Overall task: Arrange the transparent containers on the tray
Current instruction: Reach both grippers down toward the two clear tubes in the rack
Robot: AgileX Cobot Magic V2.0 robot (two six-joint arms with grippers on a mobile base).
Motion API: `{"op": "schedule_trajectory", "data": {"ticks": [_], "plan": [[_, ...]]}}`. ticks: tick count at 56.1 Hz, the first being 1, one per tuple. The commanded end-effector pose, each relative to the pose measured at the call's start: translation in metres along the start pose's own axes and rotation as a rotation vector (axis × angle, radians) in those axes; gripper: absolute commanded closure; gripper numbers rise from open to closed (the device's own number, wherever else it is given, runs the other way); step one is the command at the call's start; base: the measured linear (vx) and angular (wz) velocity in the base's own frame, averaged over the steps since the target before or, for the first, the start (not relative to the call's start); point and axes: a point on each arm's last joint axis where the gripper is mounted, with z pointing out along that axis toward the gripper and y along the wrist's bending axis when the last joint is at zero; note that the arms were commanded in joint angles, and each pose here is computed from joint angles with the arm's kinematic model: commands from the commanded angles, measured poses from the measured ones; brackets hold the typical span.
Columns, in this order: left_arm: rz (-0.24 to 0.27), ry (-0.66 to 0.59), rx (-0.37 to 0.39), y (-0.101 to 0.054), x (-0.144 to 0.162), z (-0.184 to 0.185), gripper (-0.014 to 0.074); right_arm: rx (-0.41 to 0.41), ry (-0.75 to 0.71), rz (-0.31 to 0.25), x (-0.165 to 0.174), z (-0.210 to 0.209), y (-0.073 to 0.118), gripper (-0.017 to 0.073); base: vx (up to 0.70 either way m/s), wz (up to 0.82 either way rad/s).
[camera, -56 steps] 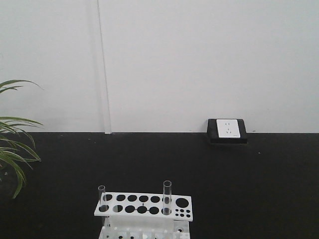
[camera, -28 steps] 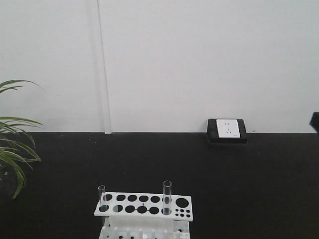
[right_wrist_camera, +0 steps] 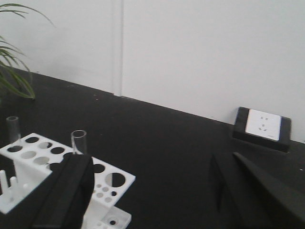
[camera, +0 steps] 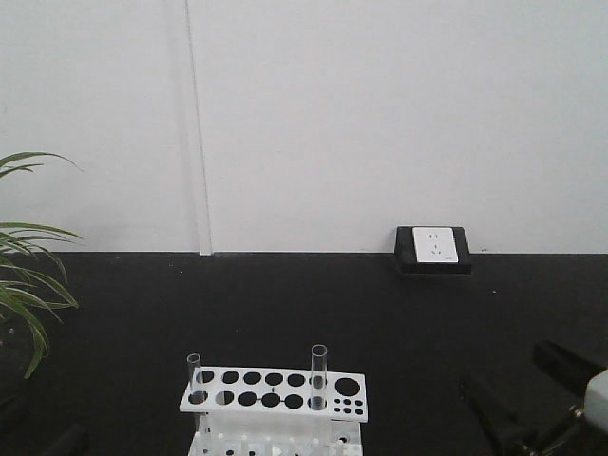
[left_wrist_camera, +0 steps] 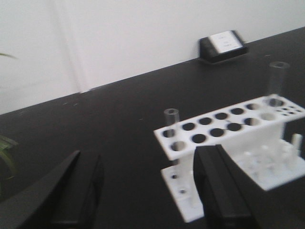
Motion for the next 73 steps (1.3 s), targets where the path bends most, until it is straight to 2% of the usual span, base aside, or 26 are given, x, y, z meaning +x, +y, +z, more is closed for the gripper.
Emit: {"op": "schedule_trajectory", "data": {"ticks": [1,14,20,26,33,39,44,50,63,73], "plan": [[-0.008,-0.195,0.060,-0.007,-0.014,-0.002,0.0060,-0.025,-0.149,-0.012,-0.015,0.004,0.005,0.0013,0.00,0.00],[0.004,-0.184,0.129,-0.014,-0.005,0.028,0.0060,-0.034,-0.221,0.004,-0.006,0.030,0.008,0.0013,0.00,0.00],[-0.012,-0.202,0.145,-0.015,-0.003,0.052,0.0060,-0.042,-0.232,0.054,0.000,0.039,0.009,0.0013,0.00,0.00],[-0.028,-0.214,0.157,-0.016,-0.002,0.081,0.0060,-0.044,-0.238,0.056,0.005,0.044,0.010,0.0013,0.00,0.00],[-0.079,-0.191,0.167,-0.016,0.003,0.118,0.0060,-0.046,-0.232,0.056,0.009,0.048,0.010,0.0013,0.00,0.00],[-0.086,-0.192,0.167,-0.015,0.003,0.148,0.0060,-0.046,-0.232,0.056,0.009,0.048,0.010,0.0013,0.00,0.00],[-0.111,-0.203,0.139,-0.012,0.003,0.165,0.0060,-0.046,-0.232,0.056,0.009,0.048,0.010,0.0013,0.00,0.00],[-0.156,-0.211,0.086,-0.007,0.003,0.176,0.0060,-0.046,-0.232,0.056,0.009,0.048,0.010,0.0013,0.00,0.00],[-0.122,-0.165,0.125,-0.011,0.015,0.190,0.0060,-0.046,-0.232,0.056,0.009,0.048,0.010,0.0013,0.00,0.00],[-0.148,-0.124,0.131,-0.013,0.032,0.197,0.0064,-0.046,-0.232,0.056,0.009,0.048,0.010,0.0013,0.00,0.00]]}}
